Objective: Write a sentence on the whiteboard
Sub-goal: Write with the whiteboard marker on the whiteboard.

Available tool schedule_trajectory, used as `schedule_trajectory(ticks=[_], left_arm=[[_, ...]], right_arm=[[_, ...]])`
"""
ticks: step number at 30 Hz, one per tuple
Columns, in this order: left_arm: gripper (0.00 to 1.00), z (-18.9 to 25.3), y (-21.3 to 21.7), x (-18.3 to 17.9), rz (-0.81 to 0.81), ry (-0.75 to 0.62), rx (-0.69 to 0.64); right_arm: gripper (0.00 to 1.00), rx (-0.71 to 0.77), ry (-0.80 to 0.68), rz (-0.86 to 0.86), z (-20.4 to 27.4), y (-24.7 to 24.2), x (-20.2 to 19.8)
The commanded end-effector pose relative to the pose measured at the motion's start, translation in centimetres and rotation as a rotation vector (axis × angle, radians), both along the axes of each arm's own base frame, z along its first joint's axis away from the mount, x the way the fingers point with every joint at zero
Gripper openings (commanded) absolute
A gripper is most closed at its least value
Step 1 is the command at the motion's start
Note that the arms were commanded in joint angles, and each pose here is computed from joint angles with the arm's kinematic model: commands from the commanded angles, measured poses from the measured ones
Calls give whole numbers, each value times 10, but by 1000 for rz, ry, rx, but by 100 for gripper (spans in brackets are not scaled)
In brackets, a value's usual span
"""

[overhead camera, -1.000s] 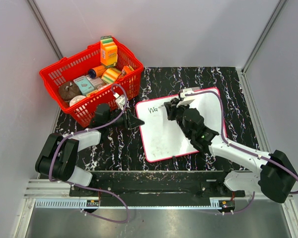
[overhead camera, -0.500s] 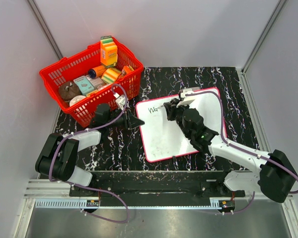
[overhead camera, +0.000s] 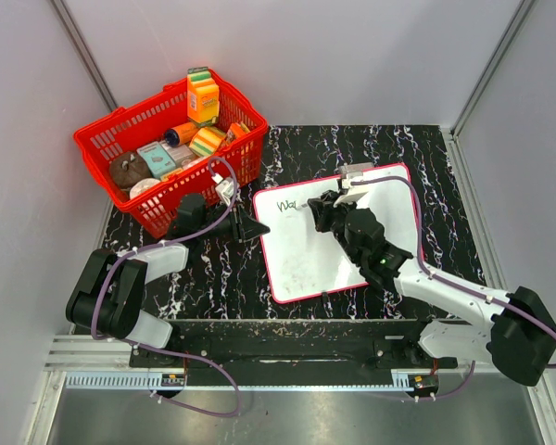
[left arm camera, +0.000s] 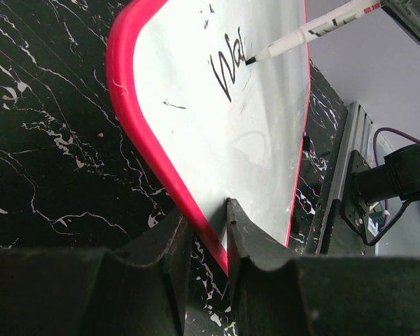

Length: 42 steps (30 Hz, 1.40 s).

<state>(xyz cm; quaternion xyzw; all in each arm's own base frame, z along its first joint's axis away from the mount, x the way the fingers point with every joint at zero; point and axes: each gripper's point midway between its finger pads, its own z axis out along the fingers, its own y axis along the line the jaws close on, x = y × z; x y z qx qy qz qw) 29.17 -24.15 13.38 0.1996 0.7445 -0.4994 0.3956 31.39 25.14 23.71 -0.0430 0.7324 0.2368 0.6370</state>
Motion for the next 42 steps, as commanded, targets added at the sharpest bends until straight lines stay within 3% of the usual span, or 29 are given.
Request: schedule_trajectory(ticks=[1, 42], left_arm=[[0, 1, -8, 2, -43, -98, 38], [0, 0, -8, 2, -45, -97, 40]], right_arm=[[0, 9, 7, -18, 0, -7, 0], [0, 7, -47, -100, 24, -13, 24]])
